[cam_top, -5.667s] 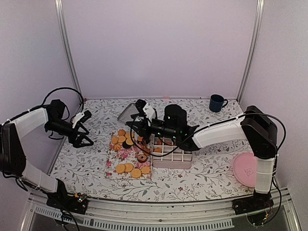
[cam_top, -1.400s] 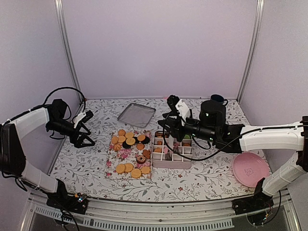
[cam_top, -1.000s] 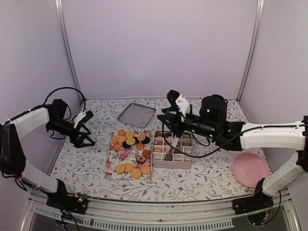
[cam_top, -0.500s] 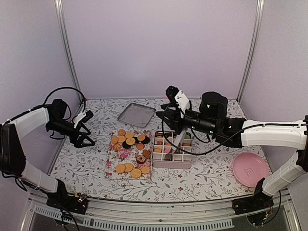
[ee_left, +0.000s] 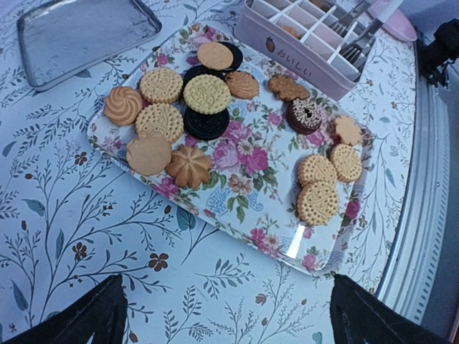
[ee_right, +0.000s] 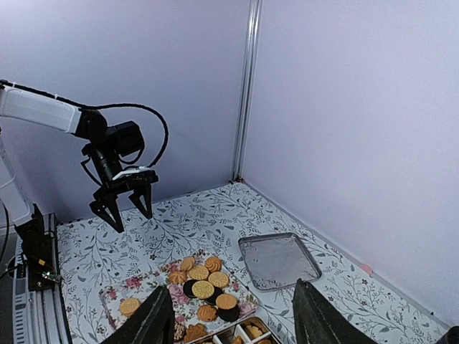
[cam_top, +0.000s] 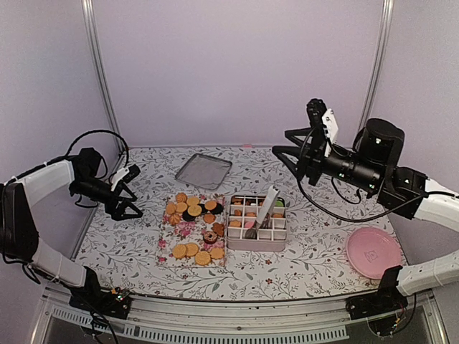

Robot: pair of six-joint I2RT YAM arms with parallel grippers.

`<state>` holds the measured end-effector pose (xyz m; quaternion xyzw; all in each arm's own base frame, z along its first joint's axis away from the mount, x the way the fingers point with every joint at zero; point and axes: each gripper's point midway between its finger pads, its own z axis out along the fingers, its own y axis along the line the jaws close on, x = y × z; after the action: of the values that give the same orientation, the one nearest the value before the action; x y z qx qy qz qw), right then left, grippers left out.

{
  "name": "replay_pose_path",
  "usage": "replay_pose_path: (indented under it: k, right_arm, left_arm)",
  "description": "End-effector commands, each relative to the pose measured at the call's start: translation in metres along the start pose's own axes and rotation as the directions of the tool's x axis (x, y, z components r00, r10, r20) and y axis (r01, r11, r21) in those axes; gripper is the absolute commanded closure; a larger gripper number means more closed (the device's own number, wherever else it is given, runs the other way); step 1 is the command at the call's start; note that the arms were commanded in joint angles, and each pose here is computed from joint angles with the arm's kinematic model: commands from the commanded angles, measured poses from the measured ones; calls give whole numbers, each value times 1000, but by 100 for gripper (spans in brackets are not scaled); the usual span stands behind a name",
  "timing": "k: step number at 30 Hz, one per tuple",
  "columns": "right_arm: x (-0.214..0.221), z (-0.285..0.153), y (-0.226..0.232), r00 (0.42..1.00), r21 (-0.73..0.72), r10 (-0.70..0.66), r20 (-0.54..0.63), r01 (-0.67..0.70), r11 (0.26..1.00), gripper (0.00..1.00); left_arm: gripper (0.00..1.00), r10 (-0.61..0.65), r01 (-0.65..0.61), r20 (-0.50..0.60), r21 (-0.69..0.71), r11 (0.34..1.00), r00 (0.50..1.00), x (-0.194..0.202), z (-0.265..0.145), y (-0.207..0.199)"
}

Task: Pack the cookies
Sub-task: Pick up the clamp from the packing box.

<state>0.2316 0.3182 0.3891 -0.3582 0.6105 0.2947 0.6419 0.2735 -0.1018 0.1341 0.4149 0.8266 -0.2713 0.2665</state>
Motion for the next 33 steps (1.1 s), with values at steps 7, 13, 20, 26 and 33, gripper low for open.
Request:
replay_pose_path:
  k: [7, 13, 20, 26, 33]
  right_arm:
    - [150, -52, 15, 947, 2, 101, -306, -106, 994, 49]
    - [175, -24, 16, 942, -13, 35, -333, -42, 999, 54]
    - [194, 6, 1, 940, 33, -19, -342, 32, 999, 64]
    - [193, 17, -5, 947, 53, -37, -320, 58, 997, 68]
    - [188, 24, -10, 951, 47, -69, -303, 87, 995, 78]
  left_arm:
    - [1, 16, -16, 9, 25, 1000, 1000, -7, 1, -3]
    - [1, 13, -13, 10, 22, 1000, 1000, -11, 0, -2]
    - [1, 15, -15, 4, 22, 1000, 1000, -11, -1, -3]
    - [1, 17, -17, 1, 21, 1000, 1000, -12, -1, -4]
    - [2, 15, -15, 2, 28, 1000, 1000, -12, 0, -4]
